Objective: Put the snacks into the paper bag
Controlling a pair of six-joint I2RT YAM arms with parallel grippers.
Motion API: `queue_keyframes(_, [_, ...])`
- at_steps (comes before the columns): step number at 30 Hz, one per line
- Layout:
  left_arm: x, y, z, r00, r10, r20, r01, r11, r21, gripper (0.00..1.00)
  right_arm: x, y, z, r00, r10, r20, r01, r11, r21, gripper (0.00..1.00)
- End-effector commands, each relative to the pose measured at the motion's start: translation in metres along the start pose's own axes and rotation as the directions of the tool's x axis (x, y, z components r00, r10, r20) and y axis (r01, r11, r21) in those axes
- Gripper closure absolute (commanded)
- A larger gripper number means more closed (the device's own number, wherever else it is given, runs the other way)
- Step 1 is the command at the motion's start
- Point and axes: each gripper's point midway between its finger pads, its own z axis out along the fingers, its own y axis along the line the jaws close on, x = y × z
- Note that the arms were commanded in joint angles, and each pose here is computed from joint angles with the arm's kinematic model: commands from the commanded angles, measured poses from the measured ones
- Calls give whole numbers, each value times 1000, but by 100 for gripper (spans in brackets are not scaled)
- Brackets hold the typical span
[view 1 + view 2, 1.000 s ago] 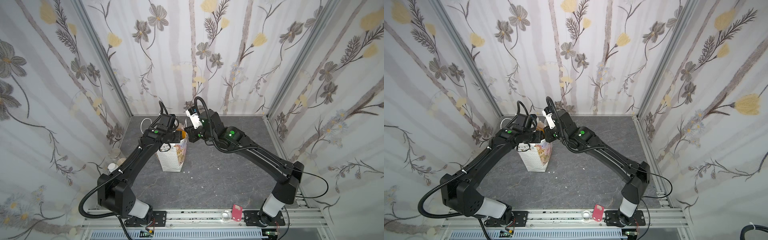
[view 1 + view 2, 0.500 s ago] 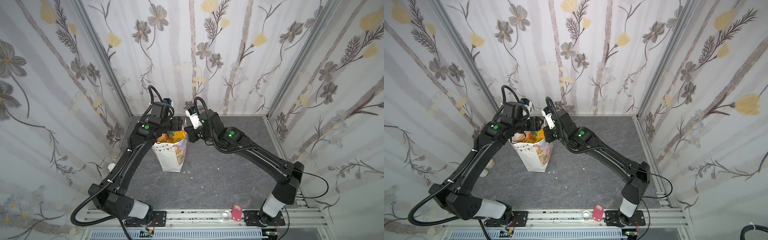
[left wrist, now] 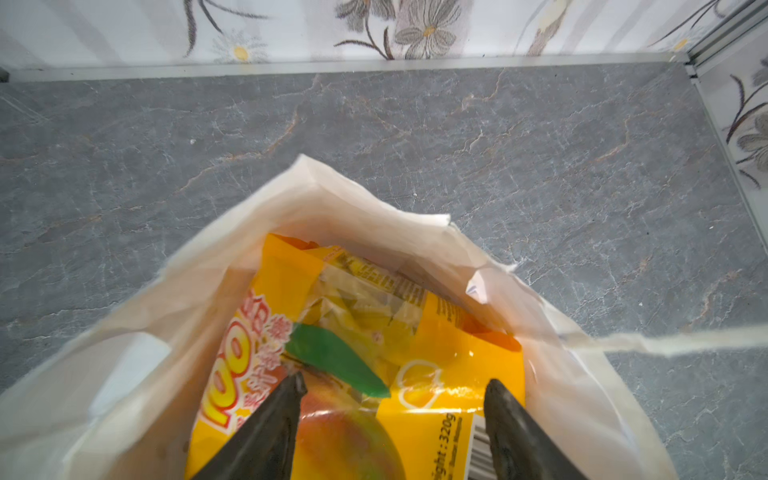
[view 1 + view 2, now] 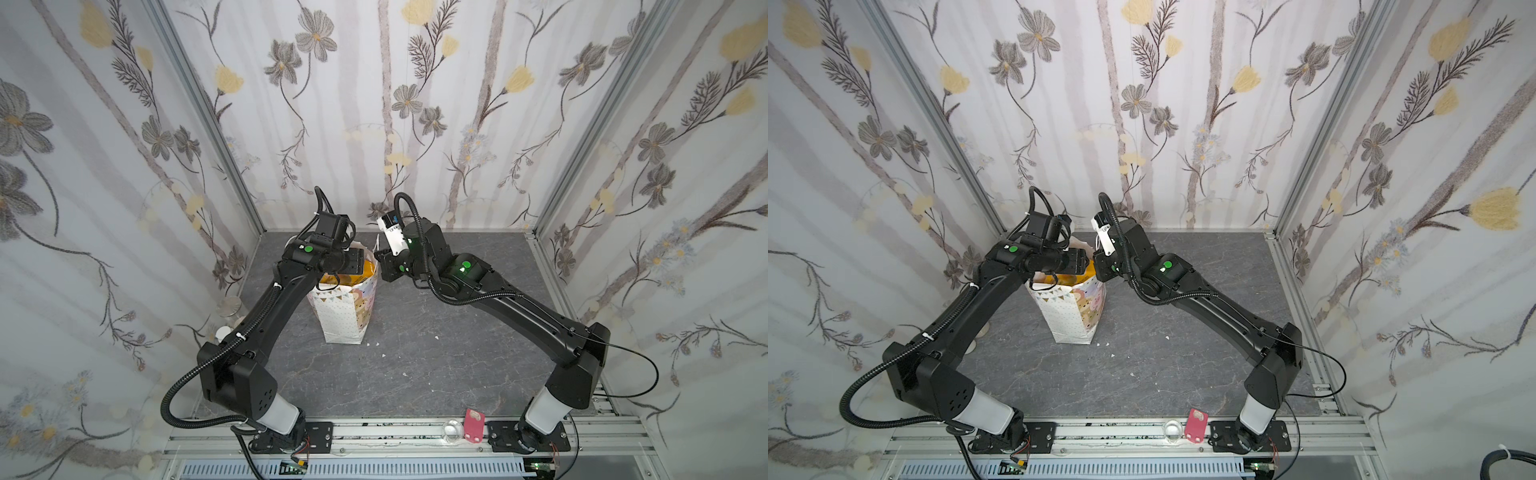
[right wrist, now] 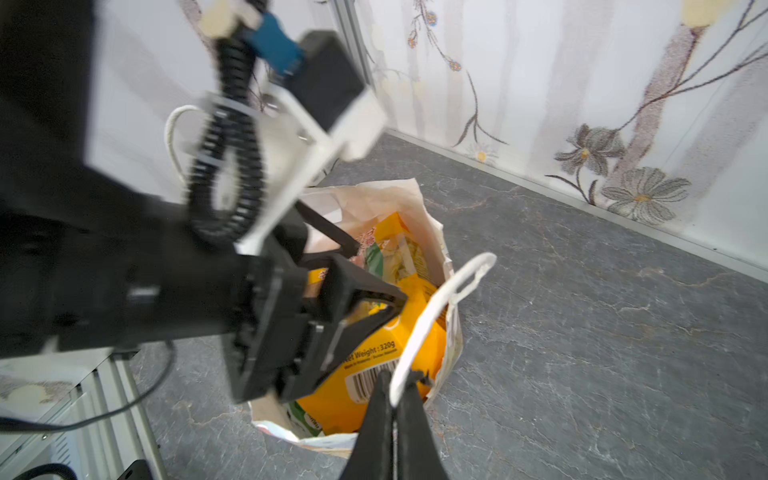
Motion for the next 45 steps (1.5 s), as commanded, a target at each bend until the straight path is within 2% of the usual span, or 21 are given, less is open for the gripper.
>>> queue_keyframes(1, [-21,0,-33,996,-12,88,10,1000,26,29,-36,-34,-9,989,11,147,-21,997,69,100])
queue_keyframes(5, [-33,9,-66,985,-44,167,40,999,28,27,-38,-62,-20,985,37,169,-52,995,84,100])
queue_keyframes(7, [-41,16,-82,973,-65,220,60,998,29,22,-40,-69,-29,983,35,181,-53,994,97,100])
queue_keyframes(9, [-54,32,-102,955,-101,278,93,995,42,18,-44,-77,-44,979,32,202,-57,991,119,100])
queue_keyframes(12, [-72,54,-124,931,-152,332,139,988,63,18,-36,-89,-58,978,39,206,-71,986,150,100])
queue_keyframes(16, [-80,64,-130,922,-149,356,139,989,55,16,-18,-98,-81,978,47,205,-87,977,194,100])
queue_keyframes(21, [-87,75,-137,888,-194,416,172,981,91,14,3,-103,-98,983,56,173,-94,971,219,100])
queue_keyframes(24, [-86,94,-140,866,-216,452,219,975,46,14,6,-102,-108,981,72,179,-110,971,214,100])
queue_keyframes(28, [-74,121,-144,830,-227,510,282,959,-33,14,5,-106,-119,978,66,198,-114,964,241,88])
queue_keyframes(29, [-70,127,-142,825,-231,515,297,954,-48,14,4,-106,-120,978,62,197,-111,963,248,82])
queue_keyframes(31, [-62,142,-138,818,-240,523,326,942,-76,11,-1,-106,-123,979,60,195,-109,962,251,49])
queue_keyframes(32, [-58,150,-135,811,-248,530,345,934,-90,9,-4,-105,-125,979,61,196,-110,962,250,40])
queue_keyframes(34, [-44,176,-129,780,-294,553,420,900,-115,8,-10,-106,-136,973,73,218,-130,957,261,31])
queue_keyframes(38, [0,225,-118,712,-342,613,553,811,-190,0,-7,-126,-172,954,105,279,-207,907,366,21])
queue_keyframes(41, [26,250,-110,669,-347,657,616,753,-230,0,18,-158,-189,950,140,280,-264,837,479,18])
queue_keyframes(45, [60,269,-80,640,-359,679,660,709,-247,0,73,-220,-194,941,211,265,-334,705,626,17])
